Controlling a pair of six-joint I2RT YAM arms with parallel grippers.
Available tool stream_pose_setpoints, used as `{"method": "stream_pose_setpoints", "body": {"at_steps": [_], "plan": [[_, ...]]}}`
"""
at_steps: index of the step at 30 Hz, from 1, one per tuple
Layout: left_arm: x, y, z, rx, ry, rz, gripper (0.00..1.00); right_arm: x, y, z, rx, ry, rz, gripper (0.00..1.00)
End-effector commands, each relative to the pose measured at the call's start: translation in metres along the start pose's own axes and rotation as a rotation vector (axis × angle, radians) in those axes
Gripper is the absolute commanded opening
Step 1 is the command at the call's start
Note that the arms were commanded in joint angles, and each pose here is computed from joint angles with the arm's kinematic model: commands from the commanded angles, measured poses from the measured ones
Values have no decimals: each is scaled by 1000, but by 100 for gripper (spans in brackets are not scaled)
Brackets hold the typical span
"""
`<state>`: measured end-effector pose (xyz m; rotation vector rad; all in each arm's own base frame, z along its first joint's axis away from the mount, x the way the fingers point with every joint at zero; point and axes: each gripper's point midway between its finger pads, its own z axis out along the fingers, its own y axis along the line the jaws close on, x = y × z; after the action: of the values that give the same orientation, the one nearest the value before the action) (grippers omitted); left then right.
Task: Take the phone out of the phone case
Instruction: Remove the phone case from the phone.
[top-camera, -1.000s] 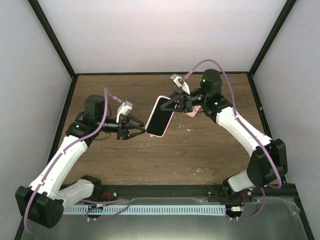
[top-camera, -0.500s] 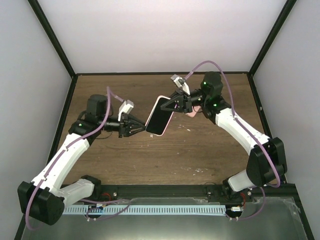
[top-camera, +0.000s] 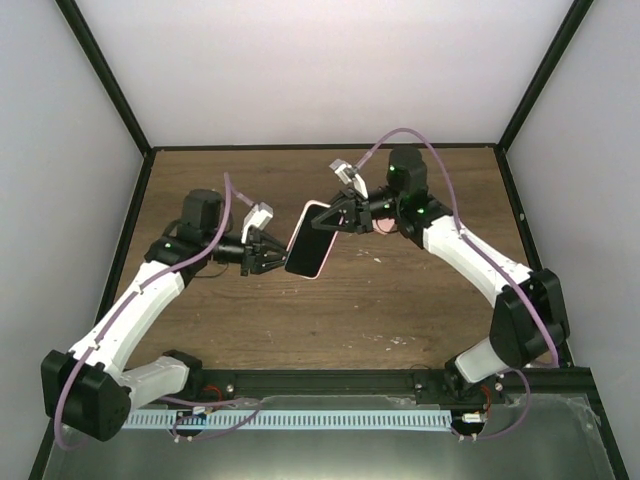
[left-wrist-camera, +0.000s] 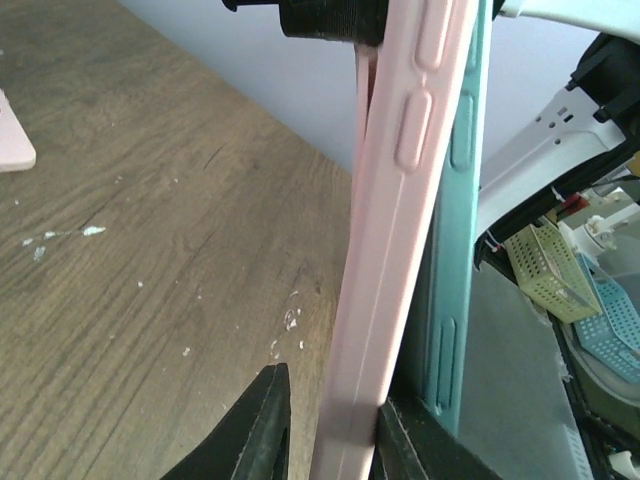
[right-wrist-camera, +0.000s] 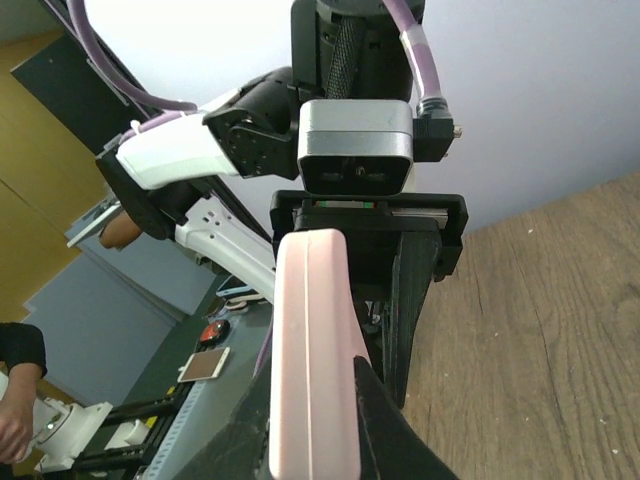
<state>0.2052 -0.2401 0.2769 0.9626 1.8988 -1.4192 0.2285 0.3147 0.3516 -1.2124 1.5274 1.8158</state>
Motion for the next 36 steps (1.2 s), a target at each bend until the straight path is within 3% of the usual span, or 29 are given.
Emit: {"method": "stream_pose_setpoints", "body": {"at_steps": [1,11,17,22,26,28,36], "plan": [[-22,24,2,-115,-36,57,23,24,45,38,-234,138,-10,1],[-23,26,19,-62,-26,22,16,40,24,61,-232,163,10,1],[-20,13,18,26,-25,-3,0,42,18,60,-231,166,11,1],[-23,20,-3,35,-105,-80,0,30,-3,44,-128,130,-12,19],[-23,31,-13,26,-139,-127,0,12,-23,24,-11,84,-34,44],[-22,34,-14,17,-145,-135,0,3,-31,15,40,67,-42,51],[-27,53,-29,-12,-217,-231,0,-11,-66,-8,318,42,-129,61]]}}
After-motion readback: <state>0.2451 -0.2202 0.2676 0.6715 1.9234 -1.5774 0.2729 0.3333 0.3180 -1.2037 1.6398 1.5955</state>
